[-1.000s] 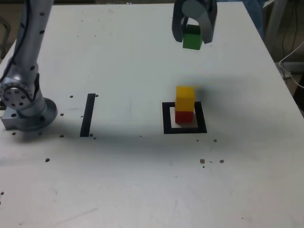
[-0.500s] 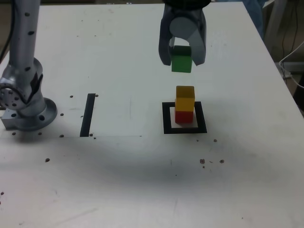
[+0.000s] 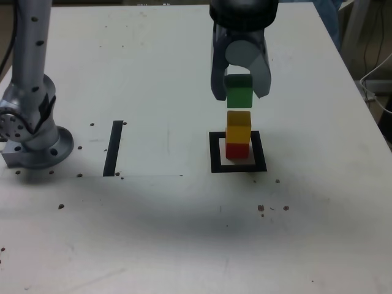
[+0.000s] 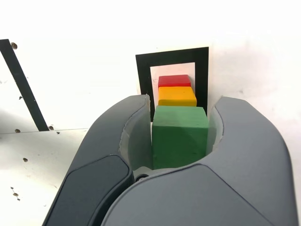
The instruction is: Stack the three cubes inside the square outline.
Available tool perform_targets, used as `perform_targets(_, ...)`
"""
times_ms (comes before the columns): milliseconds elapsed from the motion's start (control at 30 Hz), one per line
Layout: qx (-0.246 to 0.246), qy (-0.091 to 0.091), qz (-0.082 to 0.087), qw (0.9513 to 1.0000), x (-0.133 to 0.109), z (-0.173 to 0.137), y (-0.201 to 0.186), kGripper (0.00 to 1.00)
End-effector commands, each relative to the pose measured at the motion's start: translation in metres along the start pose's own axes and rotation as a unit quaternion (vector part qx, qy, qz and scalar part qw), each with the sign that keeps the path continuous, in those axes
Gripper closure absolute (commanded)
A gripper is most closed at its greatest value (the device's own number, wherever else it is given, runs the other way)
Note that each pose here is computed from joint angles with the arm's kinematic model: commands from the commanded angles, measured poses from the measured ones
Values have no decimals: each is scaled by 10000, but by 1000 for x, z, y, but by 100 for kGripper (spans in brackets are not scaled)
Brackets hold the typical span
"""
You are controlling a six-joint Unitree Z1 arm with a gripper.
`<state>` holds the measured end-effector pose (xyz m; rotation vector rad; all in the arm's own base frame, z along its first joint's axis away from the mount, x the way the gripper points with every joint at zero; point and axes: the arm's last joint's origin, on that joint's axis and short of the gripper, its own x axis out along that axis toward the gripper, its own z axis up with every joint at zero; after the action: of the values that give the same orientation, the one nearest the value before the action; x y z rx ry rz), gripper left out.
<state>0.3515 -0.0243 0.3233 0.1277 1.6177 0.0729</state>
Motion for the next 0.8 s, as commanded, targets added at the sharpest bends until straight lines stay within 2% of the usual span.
perform_targets(0,-8,36,-15,10000,5,2,-1,88)
perform_targets(200,-26,96,-5,10000,15,1,-5,88)
perform_targets(767,-24,58,57,10000,24,2,-11,84)
